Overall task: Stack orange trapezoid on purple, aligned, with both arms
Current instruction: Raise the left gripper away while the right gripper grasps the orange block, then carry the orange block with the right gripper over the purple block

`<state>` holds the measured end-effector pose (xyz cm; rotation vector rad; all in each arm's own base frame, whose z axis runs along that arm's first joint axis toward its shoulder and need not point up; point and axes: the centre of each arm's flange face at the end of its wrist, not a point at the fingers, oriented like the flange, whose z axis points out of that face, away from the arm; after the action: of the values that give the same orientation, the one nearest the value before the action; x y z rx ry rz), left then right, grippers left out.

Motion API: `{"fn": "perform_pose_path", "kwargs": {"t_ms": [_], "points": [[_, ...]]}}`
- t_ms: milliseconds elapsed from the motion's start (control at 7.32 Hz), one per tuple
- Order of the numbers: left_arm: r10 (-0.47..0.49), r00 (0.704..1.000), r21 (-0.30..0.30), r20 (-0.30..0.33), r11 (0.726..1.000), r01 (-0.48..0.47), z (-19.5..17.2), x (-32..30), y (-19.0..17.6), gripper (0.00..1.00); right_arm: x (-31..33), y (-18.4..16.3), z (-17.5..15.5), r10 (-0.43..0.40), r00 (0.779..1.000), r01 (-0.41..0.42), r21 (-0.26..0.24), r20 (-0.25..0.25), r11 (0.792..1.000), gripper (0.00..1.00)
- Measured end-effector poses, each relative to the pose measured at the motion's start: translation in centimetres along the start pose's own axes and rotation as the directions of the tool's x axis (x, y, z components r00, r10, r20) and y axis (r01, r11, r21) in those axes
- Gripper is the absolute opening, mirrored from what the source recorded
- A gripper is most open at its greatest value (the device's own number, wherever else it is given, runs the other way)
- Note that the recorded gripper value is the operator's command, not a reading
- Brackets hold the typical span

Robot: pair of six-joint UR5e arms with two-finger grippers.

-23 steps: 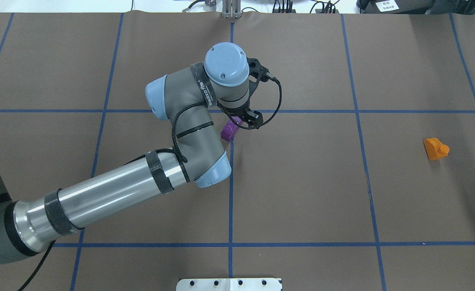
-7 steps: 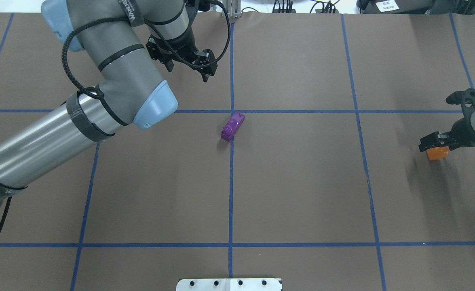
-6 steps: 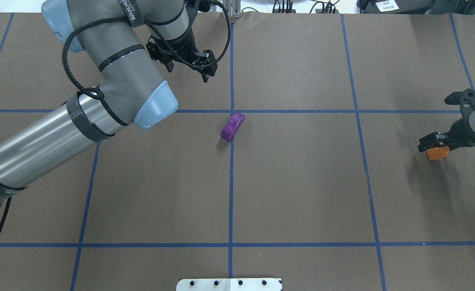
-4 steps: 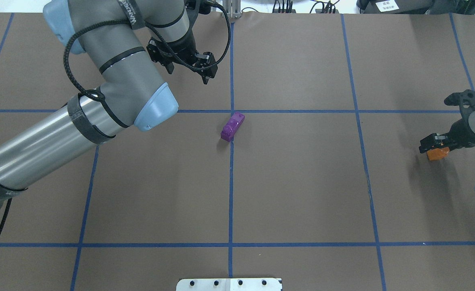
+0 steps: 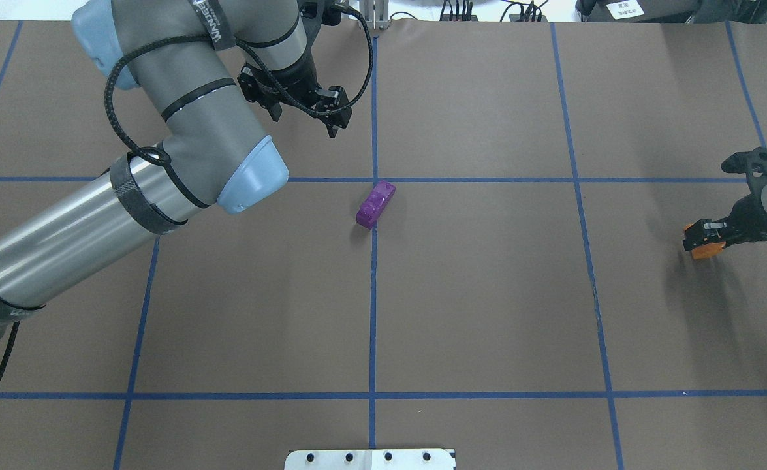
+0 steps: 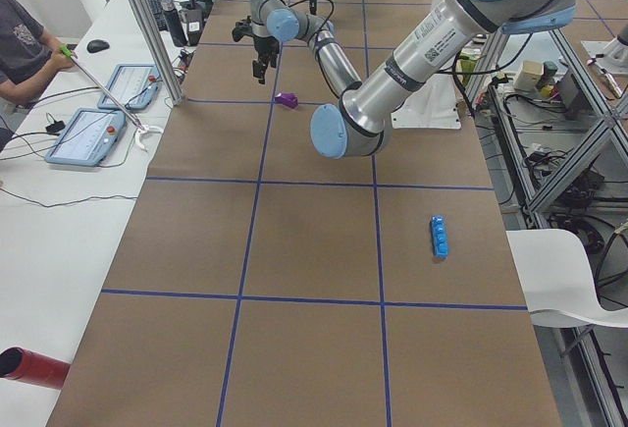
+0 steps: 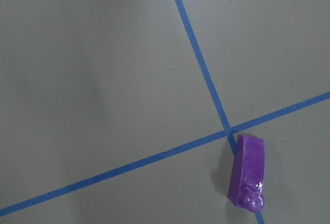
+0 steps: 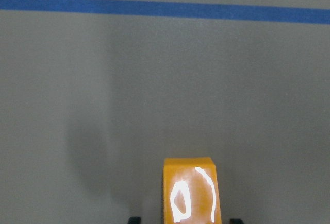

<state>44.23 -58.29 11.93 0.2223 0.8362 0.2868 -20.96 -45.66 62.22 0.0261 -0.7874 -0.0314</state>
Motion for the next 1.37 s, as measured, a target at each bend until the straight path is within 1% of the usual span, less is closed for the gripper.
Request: {"fn": "perform_pose_path", "kwargs": {"t_ms": [137,273,410,546,683,820,1093,1230,1366], "points": [[0.0,1.0,0.0,0.0,1.0,0.0,0.0,0.0,0.0,1.0,0.1,0.0,0.1,0.001,1.0,-0.001,-0.003,-0.003,1.0,0.03],[0.001,1.0,0.0,-0.001,1.0,-0.001,0.0,0.0,0.0,1.0,0.1,0.1,0.2,0.001,1.0,-0.001,-0.007,-0.005,1.0,0.0],[0.001,1.0,0.0,-0.002,1.0,-0.001,0.0,0.0,0.0,1.0,0.1,0.1,0.3,0.001,1.0,-0.001,-0.009,-0.005,1.0,0.0],[0.001,1.0,0.0,-0.004,1.0,-0.001,-0.1,0.1,0.0,1.0,-0.1,0.0,0.0,0.001,1.0,-0.001,-0.012,0.005,1.0,0.0],[0.001,1.0,0.001,-0.005,1.0,-0.001,-0.2,0.0,0.0,1.0,-0.5,-0.4,-0.8,0.008,1.0,-0.007,-0.019,0.027,1.0,0.0],[-0.001,1.0,0.003,-0.004,1.0,0.001,-0.3,-0.2,-0.1,1.0,-2.1,-1.5,-2.6,0.023,0.999,-0.022,-0.027,0.045,0.999,0.0],[0.005,1.0,0.004,0.014,1.0,-0.005,-0.3,-2.5,-0.3,1.0,-10.7,-7.1,-8.8,0.064,0.997,-0.062,-0.034,0.043,0.998,0.0],[0.03,0.999,0.001,0.034,1.0,-0.03,-0.1,-5.5,0.0,1.0,-16.1,-9.7,-12.1,0.073,0.996,-0.072,-0.028,0.047,0.997,0.0],[0.06,0.996,-0.004,0.059,0.998,-0.06,0.1,-9.5,0.7,1.0,-21.7,-11.2,-14.1,0.095,0.994,-0.094,-0.026,0.061,0.995,0.0]]}}
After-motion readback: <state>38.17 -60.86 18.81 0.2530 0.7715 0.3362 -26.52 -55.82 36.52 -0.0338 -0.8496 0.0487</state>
